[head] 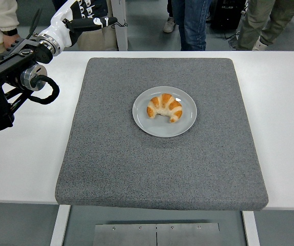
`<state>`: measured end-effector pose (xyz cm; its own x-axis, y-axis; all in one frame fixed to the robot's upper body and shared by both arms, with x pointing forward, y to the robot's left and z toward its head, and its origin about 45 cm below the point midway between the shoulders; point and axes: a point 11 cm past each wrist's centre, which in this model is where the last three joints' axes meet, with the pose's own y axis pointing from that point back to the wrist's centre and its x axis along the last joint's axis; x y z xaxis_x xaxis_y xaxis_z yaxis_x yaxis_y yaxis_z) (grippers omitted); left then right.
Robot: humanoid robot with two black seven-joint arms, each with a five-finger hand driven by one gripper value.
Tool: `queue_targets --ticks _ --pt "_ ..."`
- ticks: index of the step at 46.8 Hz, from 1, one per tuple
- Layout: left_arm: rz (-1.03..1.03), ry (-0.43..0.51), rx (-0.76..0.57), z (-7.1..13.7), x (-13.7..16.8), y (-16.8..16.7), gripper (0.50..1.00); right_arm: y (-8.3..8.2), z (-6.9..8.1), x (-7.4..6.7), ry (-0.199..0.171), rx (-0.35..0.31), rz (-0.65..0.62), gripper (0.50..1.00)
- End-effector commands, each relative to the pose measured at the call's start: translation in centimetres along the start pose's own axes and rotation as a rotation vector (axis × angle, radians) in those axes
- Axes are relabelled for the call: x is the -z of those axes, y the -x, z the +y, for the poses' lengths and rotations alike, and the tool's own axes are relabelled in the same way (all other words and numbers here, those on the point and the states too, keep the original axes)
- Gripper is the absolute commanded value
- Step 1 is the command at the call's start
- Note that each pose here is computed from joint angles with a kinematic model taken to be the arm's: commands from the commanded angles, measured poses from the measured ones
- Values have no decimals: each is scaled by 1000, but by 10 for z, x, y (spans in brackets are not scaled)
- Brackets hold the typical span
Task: Place the bread on the plate
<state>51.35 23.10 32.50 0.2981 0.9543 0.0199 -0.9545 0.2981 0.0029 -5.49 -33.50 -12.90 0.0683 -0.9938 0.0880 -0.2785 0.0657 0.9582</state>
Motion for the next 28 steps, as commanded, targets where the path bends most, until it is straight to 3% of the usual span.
queue_targets --ticks 1,18,28 --pt "33 -18 -14 1 14 -1 968 -1 0 0 1 -3 2 1000" --pt "151 -114 -94 15 83 -6 968 -1 0 -1 1 -8 -8 1000" --pt "193 -151 -119 21 108 -12 968 0 0 -1 0 -6 -7 1000"
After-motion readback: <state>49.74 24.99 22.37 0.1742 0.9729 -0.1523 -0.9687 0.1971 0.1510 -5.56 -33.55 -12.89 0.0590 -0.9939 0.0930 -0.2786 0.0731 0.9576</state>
